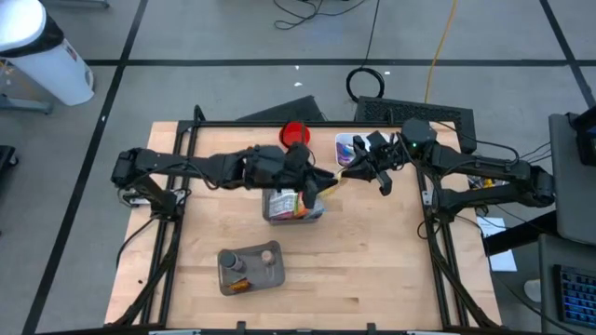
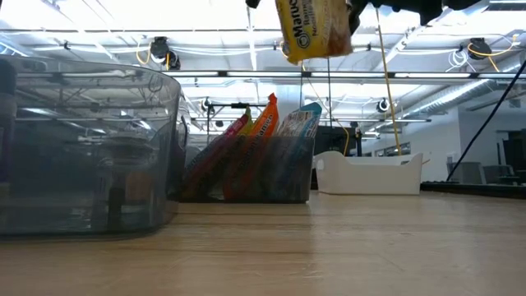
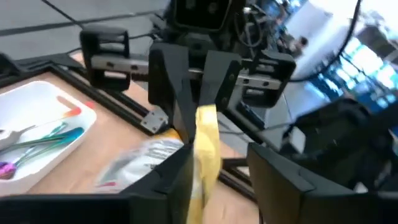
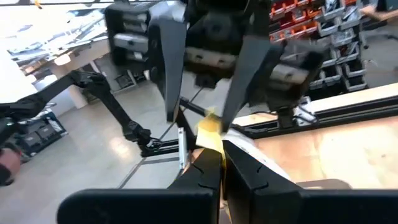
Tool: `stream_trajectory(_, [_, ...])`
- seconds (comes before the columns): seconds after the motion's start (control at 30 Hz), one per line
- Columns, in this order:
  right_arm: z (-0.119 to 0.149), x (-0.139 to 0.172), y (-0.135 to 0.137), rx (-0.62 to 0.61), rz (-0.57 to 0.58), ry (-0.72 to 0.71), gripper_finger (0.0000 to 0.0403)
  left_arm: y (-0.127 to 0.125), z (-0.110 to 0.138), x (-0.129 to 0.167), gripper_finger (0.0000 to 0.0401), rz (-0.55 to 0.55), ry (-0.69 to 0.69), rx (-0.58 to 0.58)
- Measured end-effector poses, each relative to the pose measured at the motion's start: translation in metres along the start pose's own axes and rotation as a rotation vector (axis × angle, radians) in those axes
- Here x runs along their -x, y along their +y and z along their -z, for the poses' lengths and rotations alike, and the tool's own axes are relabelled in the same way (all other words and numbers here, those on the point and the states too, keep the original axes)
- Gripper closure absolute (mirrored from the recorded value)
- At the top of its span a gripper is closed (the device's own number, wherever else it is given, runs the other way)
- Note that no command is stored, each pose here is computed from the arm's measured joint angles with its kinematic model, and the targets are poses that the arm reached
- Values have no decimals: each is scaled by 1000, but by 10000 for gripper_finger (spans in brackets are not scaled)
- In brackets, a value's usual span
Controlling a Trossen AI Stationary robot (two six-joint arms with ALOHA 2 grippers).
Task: Pick & Place Food Item
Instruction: Put the yellow noodle pack into the top black bin
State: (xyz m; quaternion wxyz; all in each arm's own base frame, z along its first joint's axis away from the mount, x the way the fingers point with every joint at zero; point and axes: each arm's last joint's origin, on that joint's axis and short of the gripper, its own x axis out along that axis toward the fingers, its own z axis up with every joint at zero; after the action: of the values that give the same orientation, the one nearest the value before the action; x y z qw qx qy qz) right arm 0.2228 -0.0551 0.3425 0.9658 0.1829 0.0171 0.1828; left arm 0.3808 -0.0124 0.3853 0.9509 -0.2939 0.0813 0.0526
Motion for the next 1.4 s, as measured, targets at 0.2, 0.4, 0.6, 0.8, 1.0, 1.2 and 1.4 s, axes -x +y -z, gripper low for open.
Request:
stream_trajectory(0.2, [0,0,0,-45,-19,11,403,3,-24,13,214,-47,123,-136])
stream_trajectory(0.4, [1,0,0,-91,-18,14,403,1,-48,29,219,-85,176,-261])
stream_trajectory(0.6, [1,0,0,-97,-11,15,403,-7,-63,36,228,-28,161,-310])
stream_trajectory(0.8, [1,0,-1,-98,13,4,403,-3,-57,26,237,-21,277,-309])
stream_trajectory(1.0, [2,-1,-3,-110,22,15,403,2,-46,9,236,-6,330,-312])
stream_trajectory(1.2, [2,-1,-3,-107,21,13,403,4,-40,1,239,0,358,-312])
stream_trajectory(1.4, [5,-3,-7,-116,19,26,403,7,-37,-2,253,-25,377,-314])
